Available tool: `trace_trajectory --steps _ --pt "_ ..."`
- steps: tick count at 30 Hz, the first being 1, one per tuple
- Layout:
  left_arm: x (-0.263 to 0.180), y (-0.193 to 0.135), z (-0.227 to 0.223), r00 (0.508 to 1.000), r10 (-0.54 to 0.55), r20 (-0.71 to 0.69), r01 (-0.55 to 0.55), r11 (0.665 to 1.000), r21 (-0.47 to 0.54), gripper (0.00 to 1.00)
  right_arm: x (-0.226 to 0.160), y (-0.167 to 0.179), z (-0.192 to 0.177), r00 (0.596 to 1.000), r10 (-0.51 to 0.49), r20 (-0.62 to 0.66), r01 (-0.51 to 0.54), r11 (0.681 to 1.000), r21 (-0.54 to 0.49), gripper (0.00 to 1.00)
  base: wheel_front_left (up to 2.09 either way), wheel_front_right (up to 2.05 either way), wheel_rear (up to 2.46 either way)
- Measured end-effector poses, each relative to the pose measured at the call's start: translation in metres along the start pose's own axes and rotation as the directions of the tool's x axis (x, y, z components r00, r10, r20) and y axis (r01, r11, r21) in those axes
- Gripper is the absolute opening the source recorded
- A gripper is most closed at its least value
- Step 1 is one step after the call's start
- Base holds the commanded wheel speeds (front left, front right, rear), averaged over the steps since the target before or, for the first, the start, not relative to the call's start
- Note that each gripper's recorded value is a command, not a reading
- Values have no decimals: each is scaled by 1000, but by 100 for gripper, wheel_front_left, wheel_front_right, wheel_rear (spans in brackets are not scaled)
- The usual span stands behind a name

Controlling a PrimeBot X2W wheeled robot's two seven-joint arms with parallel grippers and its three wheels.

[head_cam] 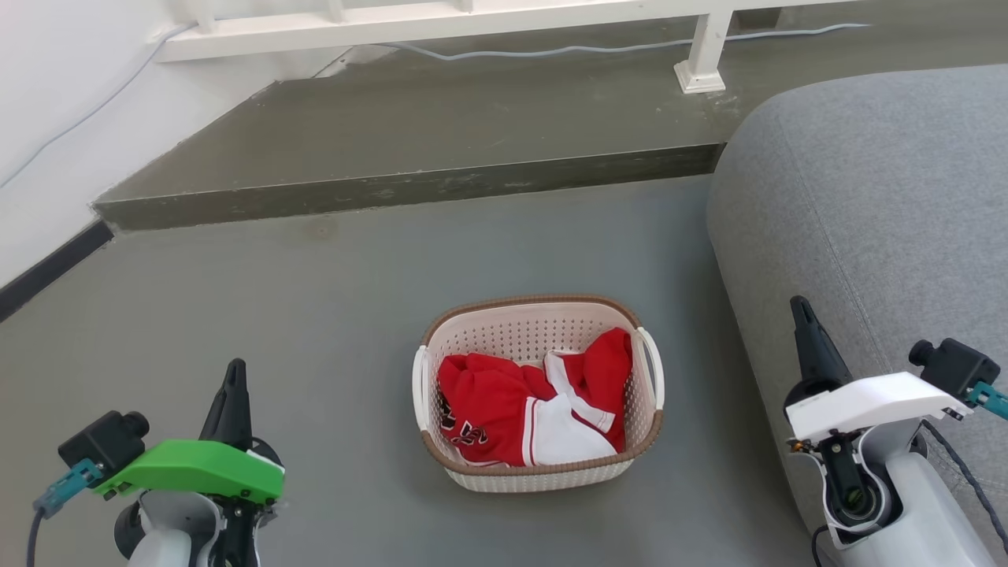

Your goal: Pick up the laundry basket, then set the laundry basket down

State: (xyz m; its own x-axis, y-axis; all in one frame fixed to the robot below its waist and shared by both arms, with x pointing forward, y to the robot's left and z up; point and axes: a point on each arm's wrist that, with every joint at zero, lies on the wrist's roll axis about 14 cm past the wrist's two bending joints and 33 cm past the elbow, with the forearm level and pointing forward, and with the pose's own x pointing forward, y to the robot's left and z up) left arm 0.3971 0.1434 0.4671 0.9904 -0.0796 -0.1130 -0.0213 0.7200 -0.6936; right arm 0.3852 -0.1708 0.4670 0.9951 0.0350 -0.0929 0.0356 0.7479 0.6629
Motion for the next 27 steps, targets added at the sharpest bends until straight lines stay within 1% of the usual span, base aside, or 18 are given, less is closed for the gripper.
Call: trace_trajectory --steps 10,11,18,27 --pt "-1 5 4 1000 19 -2 -19 995 -96 0 -3 -6 2 1000 -26 2 26 994 105 0 0 0 0" --pt "-2 5 5 1000 15 -2 -15 993 -121 0 -3 -6 3 1000 -27 1 27 991 128 0 0 0 0" --pt "-3 7 9 1000 23 2 -22 981 -194 0 -2 -8 7 999 -34 4 33 978 205 0 0 0 0" --pt "-5 10 14 999 31 7 -28 956 -291 0 -2 -9 11 999 -41 9 36 951 308 0 0 0 0"
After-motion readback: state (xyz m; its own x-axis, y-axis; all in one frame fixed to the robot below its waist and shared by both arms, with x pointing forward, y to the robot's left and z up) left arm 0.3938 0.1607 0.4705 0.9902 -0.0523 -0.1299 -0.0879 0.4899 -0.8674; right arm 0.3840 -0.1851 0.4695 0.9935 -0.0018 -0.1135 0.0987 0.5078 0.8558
